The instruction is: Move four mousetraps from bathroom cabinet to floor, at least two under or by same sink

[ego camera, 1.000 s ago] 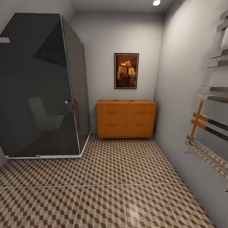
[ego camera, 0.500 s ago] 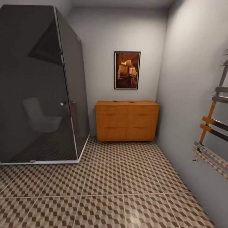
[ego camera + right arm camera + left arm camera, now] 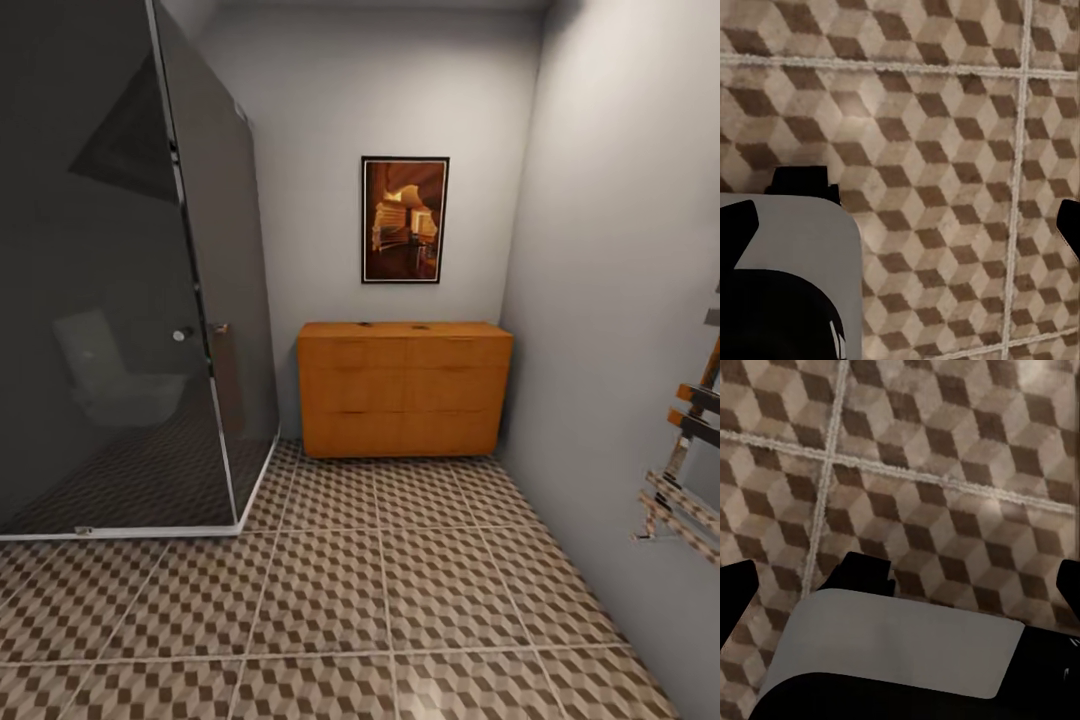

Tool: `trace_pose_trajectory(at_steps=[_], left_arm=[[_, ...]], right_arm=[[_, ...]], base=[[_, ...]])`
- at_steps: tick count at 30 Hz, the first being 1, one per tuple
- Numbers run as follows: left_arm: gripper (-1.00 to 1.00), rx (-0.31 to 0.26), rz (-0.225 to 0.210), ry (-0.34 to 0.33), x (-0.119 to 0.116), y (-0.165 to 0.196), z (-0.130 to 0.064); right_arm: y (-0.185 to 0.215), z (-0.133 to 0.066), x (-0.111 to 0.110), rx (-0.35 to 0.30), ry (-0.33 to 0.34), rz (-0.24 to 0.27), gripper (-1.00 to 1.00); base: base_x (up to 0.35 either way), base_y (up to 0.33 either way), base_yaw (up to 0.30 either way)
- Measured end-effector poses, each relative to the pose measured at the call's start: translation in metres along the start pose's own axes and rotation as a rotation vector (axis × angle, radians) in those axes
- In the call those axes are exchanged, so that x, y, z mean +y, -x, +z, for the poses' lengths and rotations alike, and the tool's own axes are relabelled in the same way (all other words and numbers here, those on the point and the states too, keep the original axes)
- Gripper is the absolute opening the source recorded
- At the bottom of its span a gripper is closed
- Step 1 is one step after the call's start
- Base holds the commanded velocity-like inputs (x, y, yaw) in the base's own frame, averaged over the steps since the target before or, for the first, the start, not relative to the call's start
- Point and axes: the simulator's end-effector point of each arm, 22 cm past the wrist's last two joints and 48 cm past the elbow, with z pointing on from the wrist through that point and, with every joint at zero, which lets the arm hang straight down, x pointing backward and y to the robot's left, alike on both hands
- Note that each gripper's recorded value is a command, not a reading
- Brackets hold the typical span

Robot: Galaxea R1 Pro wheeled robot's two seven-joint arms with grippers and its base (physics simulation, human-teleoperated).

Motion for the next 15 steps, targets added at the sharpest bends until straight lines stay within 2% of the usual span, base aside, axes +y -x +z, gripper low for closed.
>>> trace_pose_trajectory(at_steps=[6,15], left_arm=[[1.00,-0.001,-0.001,0.000,-0.0001,0.0003,0.0000],[1.00,-0.003,-0.002,0.000,0.0000,0.0015,-0.0002]], right_arm=[[0.0001,0.0000,-0.0001,0.000,-0.001,0.002,1.00],[0.0005,-0.0001,-0.0002,0.000,-0.001,0.003,1.00]], base=[[0.322,0.000,-0.096],[0.322,0.000,-0.213]])
